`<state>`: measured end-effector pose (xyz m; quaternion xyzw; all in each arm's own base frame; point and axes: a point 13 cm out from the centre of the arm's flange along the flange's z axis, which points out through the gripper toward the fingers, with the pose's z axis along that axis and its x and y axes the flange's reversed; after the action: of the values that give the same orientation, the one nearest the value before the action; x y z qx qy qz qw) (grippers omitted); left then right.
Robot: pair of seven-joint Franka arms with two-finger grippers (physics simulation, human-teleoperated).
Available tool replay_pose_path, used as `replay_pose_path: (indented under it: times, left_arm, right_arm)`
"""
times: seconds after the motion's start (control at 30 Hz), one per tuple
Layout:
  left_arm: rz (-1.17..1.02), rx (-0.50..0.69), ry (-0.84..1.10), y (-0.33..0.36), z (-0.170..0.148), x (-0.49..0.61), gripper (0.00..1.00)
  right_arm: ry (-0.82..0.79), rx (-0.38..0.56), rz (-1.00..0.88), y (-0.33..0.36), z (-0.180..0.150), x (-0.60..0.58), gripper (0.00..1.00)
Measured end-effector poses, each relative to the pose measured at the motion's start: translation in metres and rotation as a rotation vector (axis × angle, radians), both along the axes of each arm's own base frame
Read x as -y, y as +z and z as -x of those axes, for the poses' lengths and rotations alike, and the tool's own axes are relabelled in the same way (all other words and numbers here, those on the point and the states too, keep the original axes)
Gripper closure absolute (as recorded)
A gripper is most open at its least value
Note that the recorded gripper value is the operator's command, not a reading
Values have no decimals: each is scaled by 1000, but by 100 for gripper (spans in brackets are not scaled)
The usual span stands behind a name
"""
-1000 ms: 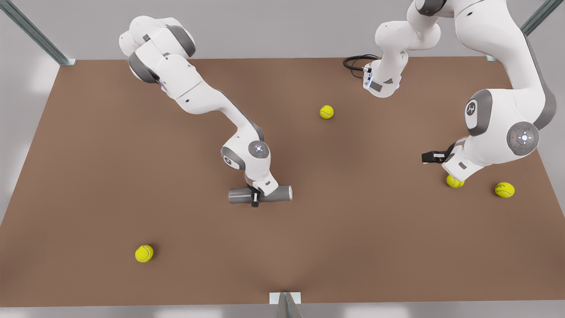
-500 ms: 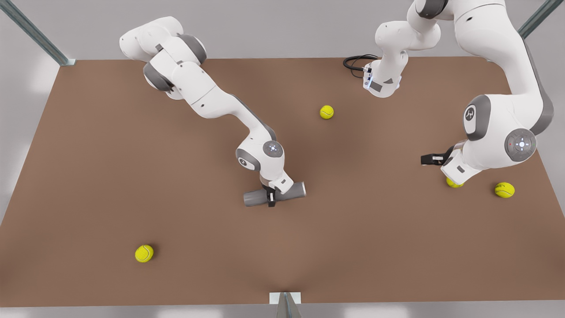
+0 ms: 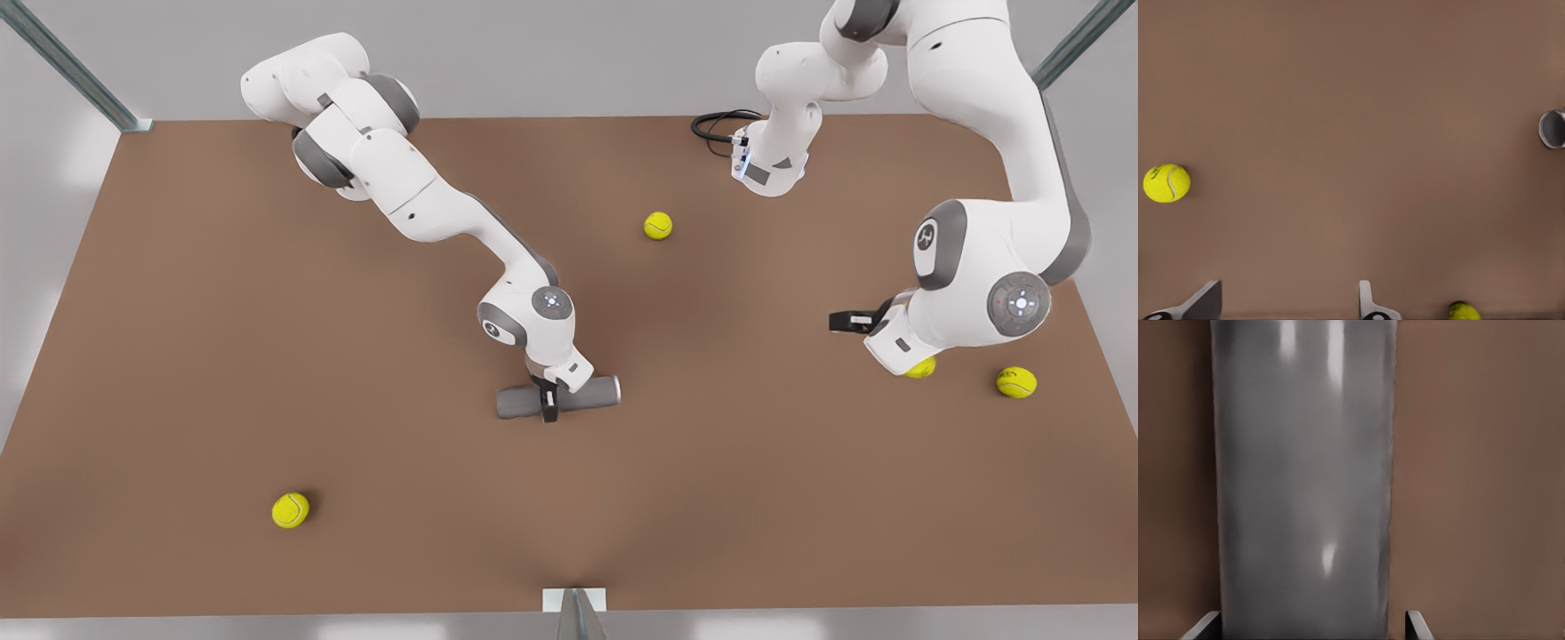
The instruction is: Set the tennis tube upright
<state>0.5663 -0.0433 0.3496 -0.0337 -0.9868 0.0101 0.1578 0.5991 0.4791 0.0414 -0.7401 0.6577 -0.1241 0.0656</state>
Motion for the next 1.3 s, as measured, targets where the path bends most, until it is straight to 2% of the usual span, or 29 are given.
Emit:
replay_pose_path:
  times: [0.13,0.33,0.4,0.5,0.53,0.57,0.63,0.67,0.7,0.73,0.8,0.87,0.9,1.03,1.17,1.3]
  left_arm:
    - [90,-60,-3,-20,5,36,0]
    - [139,-23,-10,-19,-8,60,0]
    - [147,-13,-12,-20,-11,65,0]
    - [208,-11,8,-26,-14,84,0]
    - [267,-31,28,-42,-18,103,0]
    - [340,-50,49,-63,-23,129,0]
    - [466,-65,78,-96,-31,187,0]
    - [523,-74,101,-113,-34,211,0]
    - [577,-80,131,-128,-38,228,0]
    - [618,-77,160,-142,-44,240,0]
    - [668,-50,203,-155,-56,249,0]
    - [696,-29,236,-167,-65,251,0]
    - [708,-27,245,-175,-66,255,0]
    - [740,-39,237,-204,-59,280,0]
    - [782,-42,212,-213,-38,325,0]
    - [803,-3,236,-226,-43,337,0]
  right_arm:
    - [5,3,-2,5,0,-2,0]
    - [7,9,6,23,0,2,0]
    - [13,11,17,47,9,7,0]
    - [-23,9,-12,142,29,-4,0]
    - [-85,2,-24,182,22,10,0]
    - [-202,-18,-31,215,-5,54,0]
    - [-543,-52,-34,273,-82,214,0]
    - [-717,-54,-12,296,-104,305,0]
    - [-866,-40,11,331,-109,382,0]
    - [-978,-21,13,380,-98,433,0]
    - [-1142,-11,-29,475,-41,484,0]
    - [-1251,-57,-41,509,9,505,0]
    - [-1286,-91,-31,508,24,505,0]
    - [-1398,-222,15,476,43,504,0]
    - [-1491,-263,22,471,70,514,0]
    - [-1539,-279,21,463,73,508,0]
